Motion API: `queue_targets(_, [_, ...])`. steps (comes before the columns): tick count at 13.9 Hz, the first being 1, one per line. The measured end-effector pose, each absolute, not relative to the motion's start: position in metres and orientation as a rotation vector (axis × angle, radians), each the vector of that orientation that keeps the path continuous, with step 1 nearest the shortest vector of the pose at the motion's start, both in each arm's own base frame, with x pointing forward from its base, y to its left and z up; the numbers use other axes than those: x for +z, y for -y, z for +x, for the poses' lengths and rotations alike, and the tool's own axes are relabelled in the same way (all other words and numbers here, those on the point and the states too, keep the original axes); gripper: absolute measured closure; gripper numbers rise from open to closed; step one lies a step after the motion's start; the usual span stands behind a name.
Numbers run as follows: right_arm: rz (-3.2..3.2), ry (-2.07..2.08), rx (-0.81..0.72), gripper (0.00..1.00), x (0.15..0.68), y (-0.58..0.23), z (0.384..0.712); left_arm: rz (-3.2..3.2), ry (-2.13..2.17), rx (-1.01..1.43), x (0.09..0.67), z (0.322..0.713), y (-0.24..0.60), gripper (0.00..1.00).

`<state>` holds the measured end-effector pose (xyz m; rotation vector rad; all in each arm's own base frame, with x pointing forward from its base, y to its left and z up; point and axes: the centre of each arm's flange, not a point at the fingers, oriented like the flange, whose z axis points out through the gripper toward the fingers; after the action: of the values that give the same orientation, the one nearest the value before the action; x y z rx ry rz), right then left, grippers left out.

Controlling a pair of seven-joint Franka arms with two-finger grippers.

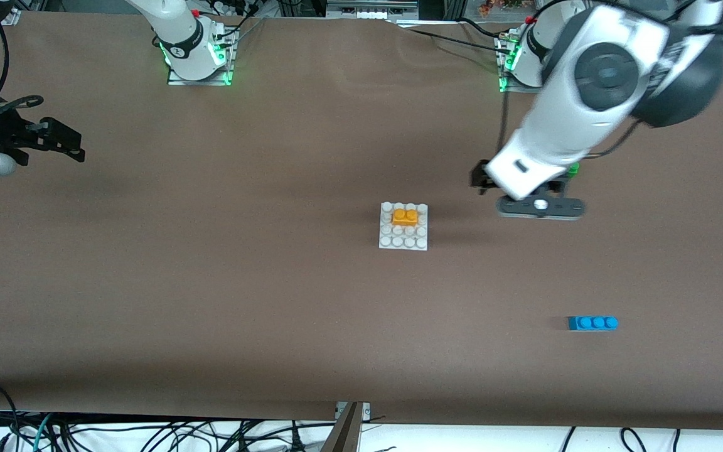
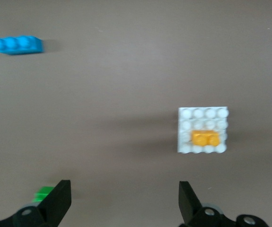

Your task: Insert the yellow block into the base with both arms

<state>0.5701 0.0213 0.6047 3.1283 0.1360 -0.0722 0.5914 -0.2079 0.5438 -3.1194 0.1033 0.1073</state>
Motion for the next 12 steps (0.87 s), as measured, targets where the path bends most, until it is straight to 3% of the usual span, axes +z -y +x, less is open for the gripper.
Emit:
queue_targets(5, [3.128, -0.136, -0.072, 0.00, 0.605, -0.021, 0.570, -3.098, 0.011, 0.059, 0.584, 0.582, 0.105, 0.00])
queue_targets(12, [3.128, -0.136, -0.072, 0.00, 0.605, -0.021, 0.570, -3.089, 0.001, 0.095, 0.571, 0.578, 0.035, 0.00])
